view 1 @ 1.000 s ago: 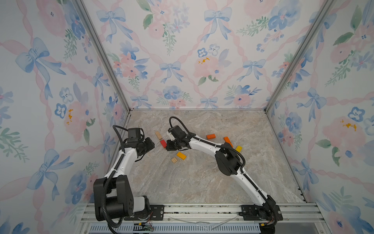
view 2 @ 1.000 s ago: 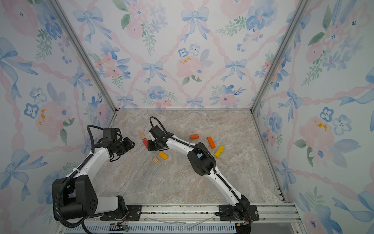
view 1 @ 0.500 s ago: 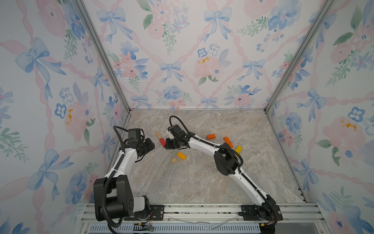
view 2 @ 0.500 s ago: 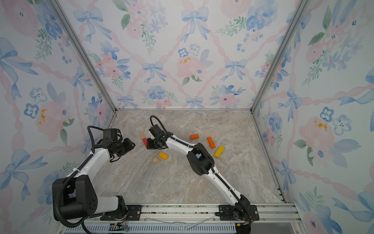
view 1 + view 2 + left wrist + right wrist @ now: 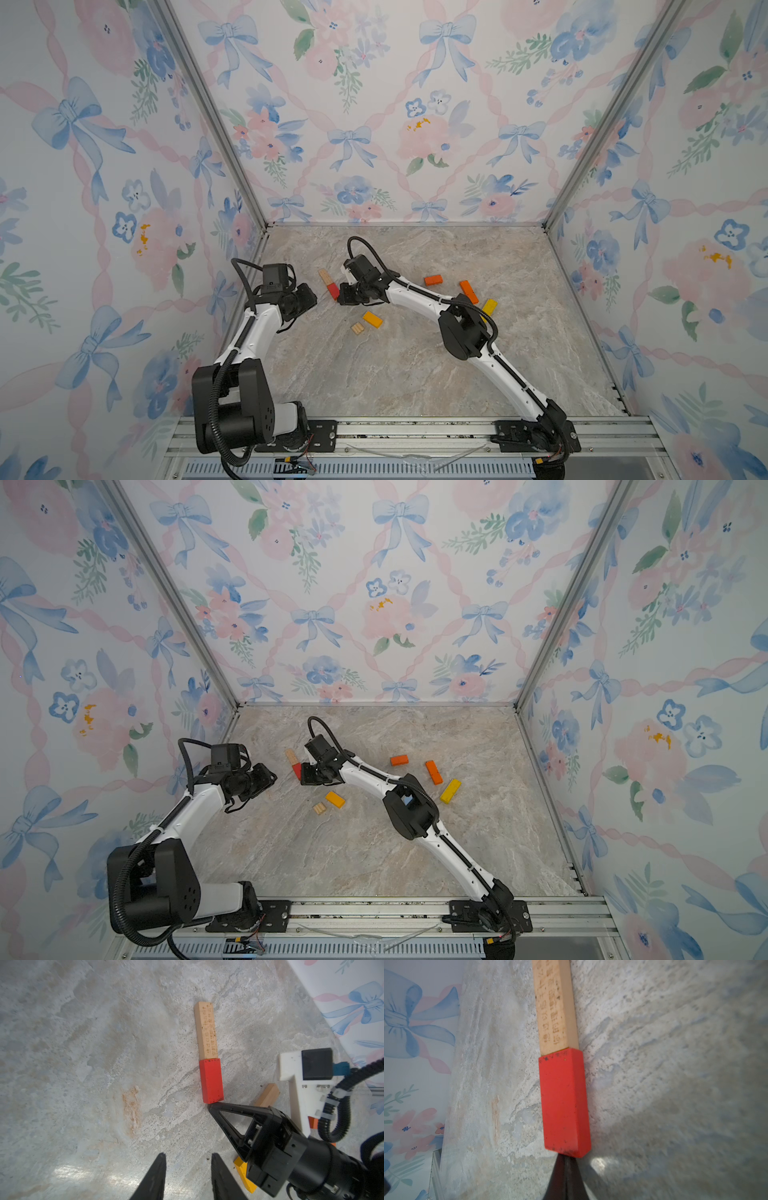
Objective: Assemble the letter v with building blocks
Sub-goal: Assemble the building block at the center of the board.
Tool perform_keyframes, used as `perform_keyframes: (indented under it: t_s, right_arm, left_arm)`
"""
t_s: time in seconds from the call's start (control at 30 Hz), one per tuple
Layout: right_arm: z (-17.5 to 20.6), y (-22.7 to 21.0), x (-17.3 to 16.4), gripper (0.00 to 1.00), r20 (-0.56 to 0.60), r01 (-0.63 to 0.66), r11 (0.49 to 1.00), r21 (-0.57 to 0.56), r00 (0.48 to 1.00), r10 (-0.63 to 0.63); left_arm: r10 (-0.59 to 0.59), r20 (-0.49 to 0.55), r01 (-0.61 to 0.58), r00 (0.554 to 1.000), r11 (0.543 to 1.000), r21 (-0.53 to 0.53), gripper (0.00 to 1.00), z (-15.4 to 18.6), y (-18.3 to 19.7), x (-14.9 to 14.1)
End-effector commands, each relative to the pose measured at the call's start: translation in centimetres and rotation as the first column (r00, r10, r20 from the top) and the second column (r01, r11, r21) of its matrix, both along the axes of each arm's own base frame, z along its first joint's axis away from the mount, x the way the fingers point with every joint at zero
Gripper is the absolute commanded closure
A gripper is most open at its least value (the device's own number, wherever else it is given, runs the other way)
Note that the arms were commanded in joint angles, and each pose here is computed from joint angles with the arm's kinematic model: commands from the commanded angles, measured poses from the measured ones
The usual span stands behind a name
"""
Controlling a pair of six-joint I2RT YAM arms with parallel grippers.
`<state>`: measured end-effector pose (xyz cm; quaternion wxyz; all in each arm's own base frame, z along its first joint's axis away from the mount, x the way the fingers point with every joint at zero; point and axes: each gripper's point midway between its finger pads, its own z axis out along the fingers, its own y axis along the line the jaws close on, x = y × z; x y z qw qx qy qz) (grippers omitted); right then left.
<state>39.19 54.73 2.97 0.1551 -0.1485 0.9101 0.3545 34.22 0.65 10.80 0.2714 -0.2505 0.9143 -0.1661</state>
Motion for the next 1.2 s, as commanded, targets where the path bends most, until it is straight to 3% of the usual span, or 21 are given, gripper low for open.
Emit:
perform_keyframes:
  t_s: [0.0,0.73,0.97,1.17]
  right_arm:
    - [-4.9,-2.4,0.3,1.0,-0.068,0.045,0.992,-0.115,0.996,-0.054]
    - [-3.6,-2.9,0.1,1.0,-0.07,0.04,0.992,-0.119,0.996,-0.048]
    - [0.2,-3.0,-0.4,1.0,-0.037,0.016,0.996,-0.085,0.999,-0.019]
    - [5.9,-3.0,-0.4,1.0,0.039,-0.015,0.999,-0.035,0.999,0.016]
  left_arm:
    - [0.006,-0.006,-0.006,1.0,1.0,-0.014,0.61,-0.4,0.0,-0.2]
    - [0.011,0.002,-0.011,1.0,1.0,-0.02,0.61,-0.2,-0.1,-0.4]
    - [0.022,0.031,-0.021,0.999,0.999,-0.027,0.61,0.8,-0.1,-0.6]
    - [0.02,0.064,-0.016,0.998,0.998,-0.053,0.62,2.0,-0.7,-0.8]
